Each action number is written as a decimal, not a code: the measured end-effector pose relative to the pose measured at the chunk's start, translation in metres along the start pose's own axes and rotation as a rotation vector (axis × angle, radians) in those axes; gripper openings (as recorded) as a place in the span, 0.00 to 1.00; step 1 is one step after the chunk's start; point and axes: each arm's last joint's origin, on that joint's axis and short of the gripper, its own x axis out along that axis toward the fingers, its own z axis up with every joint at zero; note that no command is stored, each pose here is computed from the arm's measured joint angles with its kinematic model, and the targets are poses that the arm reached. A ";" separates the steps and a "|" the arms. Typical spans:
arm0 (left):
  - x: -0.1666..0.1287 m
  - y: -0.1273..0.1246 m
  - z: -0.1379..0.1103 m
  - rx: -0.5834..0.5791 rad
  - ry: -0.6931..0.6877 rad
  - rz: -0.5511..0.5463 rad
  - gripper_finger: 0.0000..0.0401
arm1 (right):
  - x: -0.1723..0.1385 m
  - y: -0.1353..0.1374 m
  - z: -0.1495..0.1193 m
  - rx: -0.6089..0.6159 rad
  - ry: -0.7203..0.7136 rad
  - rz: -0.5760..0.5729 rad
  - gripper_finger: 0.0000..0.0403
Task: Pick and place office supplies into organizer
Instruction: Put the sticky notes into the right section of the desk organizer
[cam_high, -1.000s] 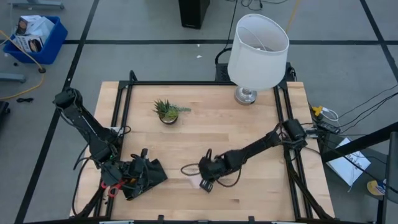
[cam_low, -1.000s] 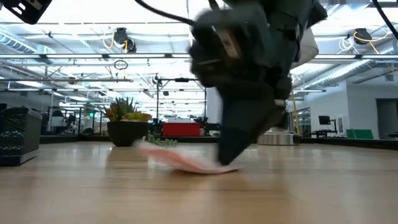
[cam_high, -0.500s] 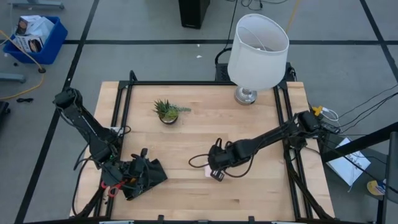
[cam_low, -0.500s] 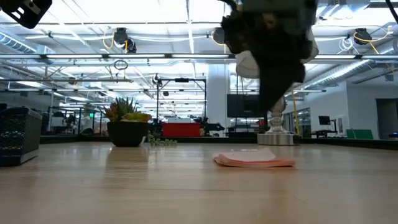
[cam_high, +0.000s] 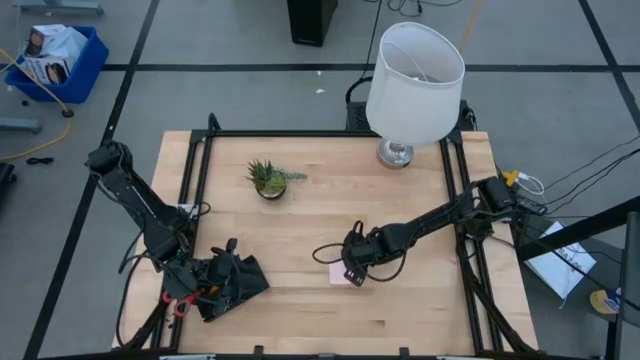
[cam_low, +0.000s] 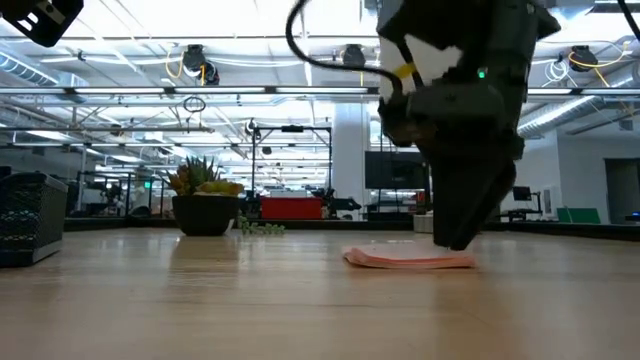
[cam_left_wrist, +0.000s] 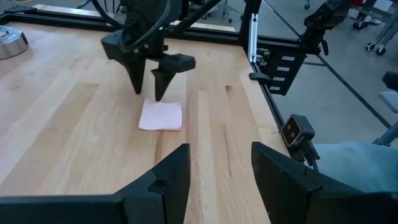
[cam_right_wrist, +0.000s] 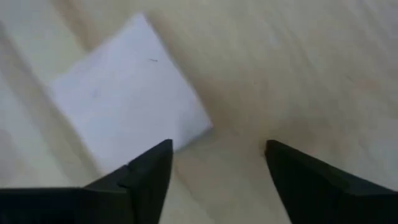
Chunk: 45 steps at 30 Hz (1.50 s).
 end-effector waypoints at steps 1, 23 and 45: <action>0.000 0.000 0.000 0.003 0.000 0.000 0.44 | 0.002 -0.003 -0.001 0.003 0.000 -0.002 0.66; 0.001 0.002 -0.003 0.005 -0.011 0.015 0.44 | 0.015 -0.049 -0.022 0.164 -0.149 0.404 0.69; 0.001 0.001 -0.001 0.019 -0.022 0.005 0.44 | 0.016 -0.039 -0.029 0.139 -0.172 0.494 0.47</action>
